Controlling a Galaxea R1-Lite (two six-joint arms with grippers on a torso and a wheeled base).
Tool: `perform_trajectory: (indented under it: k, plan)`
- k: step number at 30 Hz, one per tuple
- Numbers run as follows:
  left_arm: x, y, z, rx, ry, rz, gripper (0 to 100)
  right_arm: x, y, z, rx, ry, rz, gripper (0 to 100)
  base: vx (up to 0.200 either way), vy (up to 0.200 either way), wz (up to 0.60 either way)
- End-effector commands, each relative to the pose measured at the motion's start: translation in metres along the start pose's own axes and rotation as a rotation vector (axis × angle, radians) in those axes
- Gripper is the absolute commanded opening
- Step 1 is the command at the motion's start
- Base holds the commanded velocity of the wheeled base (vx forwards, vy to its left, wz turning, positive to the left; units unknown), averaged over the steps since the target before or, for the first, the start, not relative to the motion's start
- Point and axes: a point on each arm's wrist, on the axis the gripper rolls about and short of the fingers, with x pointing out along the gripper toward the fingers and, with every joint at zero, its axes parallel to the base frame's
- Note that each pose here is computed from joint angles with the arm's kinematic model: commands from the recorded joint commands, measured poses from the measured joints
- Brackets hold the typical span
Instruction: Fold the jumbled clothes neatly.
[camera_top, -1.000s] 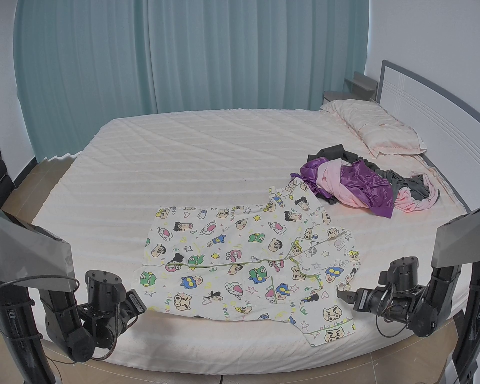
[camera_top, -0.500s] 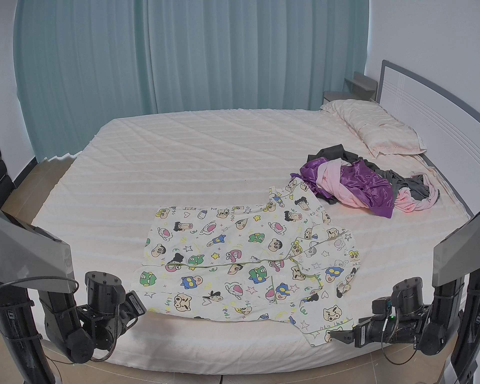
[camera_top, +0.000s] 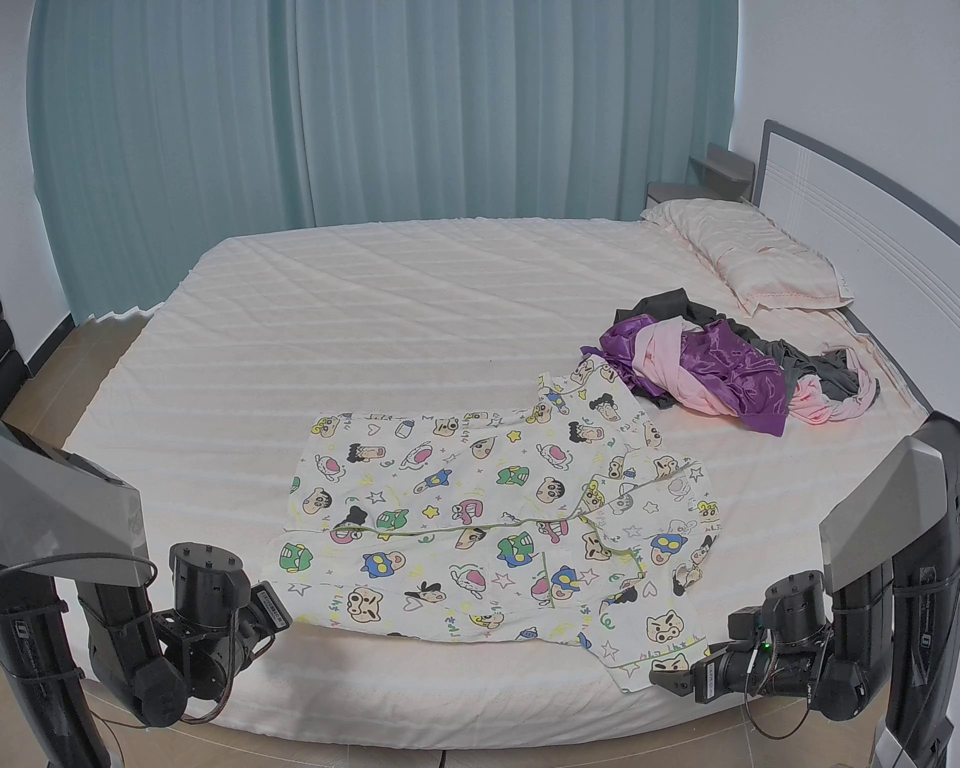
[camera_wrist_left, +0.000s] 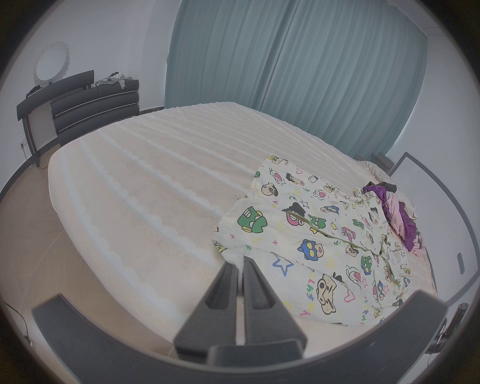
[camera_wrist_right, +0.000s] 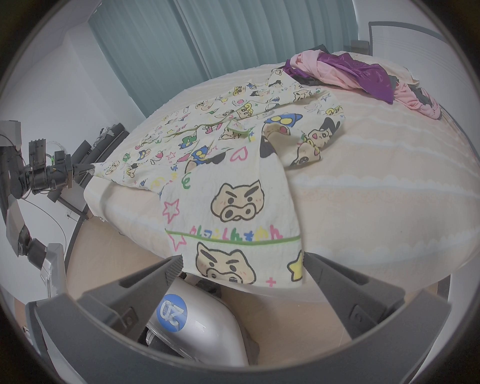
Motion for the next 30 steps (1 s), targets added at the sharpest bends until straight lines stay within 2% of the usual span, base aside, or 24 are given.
perform_trajectory:
  k: [1,7,8,19,24,30]
  plan:
    - [0.0,0.0,0.0,0.0,-0.001,0.0,0,0.003,-0.001,-0.006,0.003,0.029,-0.005,100,0.0,0.0,0.0]
    - [-0.001,-0.001,-0.001,0.01,0.001,-0.003,0,0.005,-0.001,-0.005,-0.005,0.024,-0.002,100,0.0,0.0,0.0]
    - [-0.001,-0.001,-0.001,0.013,-0.001,0.0,0,0.005,-0.001,-0.005,-0.005,0.022,-0.002,0,0.0,0.0,0.0]
    - [0.0,0.0,-0.002,0.023,-0.001,0.013,0,0.0,-0.001,-0.005,-0.007,0.022,0.0,0,0.0,0.0,0.0]
    - [-0.002,-0.002,-0.006,0.034,-0.004,0.019,0,-0.009,0.002,0.005,-0.004,-0.034,0.006,0,0.0,0.0,0.0]
    - [-0.016,0.002,-0.015,0.112,0.02,0.024,0,-0.027,0.008,0.012,0.026,-0.03,0.002,0,0.0,0.0,0.0]
